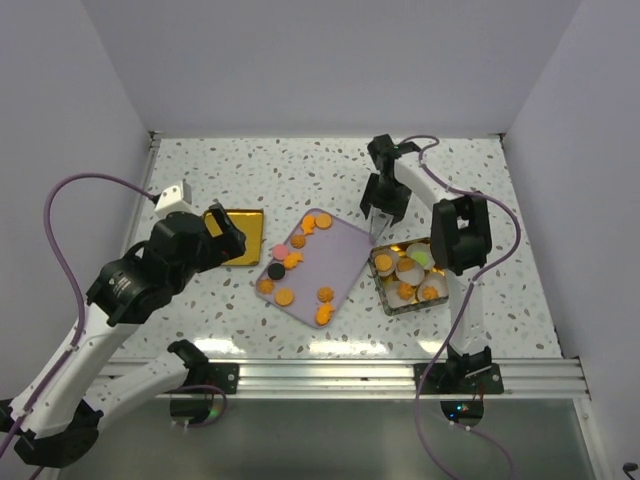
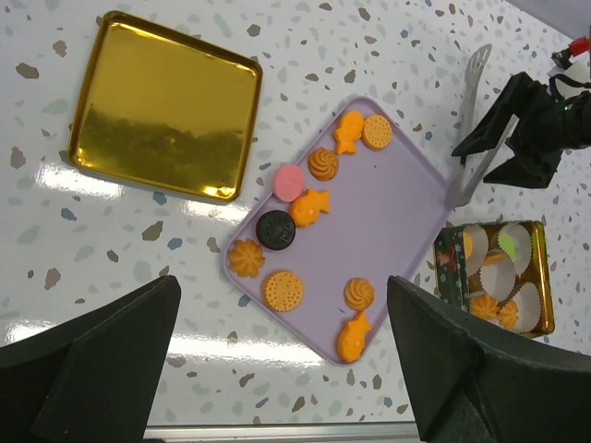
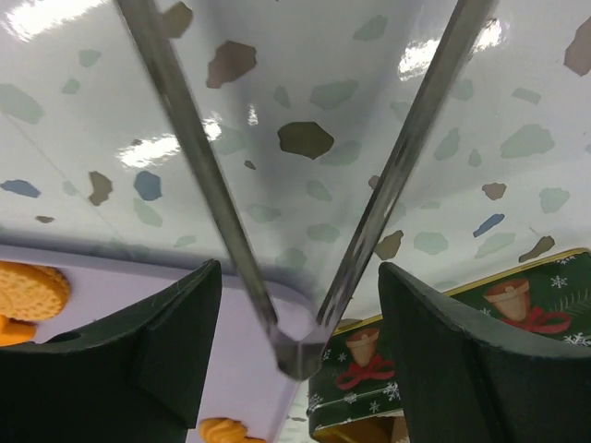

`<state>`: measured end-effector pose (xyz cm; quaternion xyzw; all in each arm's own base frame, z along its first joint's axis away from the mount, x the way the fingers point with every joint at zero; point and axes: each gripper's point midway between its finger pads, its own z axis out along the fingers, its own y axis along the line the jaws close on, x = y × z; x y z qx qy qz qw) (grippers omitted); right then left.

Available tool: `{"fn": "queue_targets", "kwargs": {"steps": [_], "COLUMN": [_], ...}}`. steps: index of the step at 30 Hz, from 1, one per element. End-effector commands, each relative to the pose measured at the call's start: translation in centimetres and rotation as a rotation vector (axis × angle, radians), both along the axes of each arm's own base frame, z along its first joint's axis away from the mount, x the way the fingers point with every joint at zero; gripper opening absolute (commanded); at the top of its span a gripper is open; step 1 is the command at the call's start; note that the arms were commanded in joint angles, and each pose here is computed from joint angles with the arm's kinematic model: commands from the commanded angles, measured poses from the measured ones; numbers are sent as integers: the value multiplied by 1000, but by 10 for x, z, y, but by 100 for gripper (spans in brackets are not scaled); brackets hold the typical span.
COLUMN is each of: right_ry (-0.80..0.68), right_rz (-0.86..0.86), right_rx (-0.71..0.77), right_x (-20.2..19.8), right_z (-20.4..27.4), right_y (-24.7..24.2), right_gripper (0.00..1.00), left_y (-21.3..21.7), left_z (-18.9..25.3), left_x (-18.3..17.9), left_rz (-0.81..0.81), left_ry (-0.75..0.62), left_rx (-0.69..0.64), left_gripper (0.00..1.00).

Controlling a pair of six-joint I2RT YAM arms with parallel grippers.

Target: Pack the cookies

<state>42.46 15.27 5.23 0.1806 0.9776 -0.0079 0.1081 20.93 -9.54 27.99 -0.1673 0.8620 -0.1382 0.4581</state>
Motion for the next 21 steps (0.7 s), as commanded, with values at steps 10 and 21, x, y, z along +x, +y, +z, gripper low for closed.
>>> {"fn": "queue_targets", "kwargs": {"steps": [10,21], "right_ry": [19,-242], "right_rz": [45,79], "right_rx": [2,89], "right_x": [-10,5], "right_z": [-10,124], "right_y": [-5,2], "right_gripper": [79,86], "left_y": [1,-13], "left_z": [-1,-18], "left_x": [5,32], "left_rz": [16,-21], "left_ry": [1,61], "left_rx": [18,133], "left_gripper": [100,100]}}
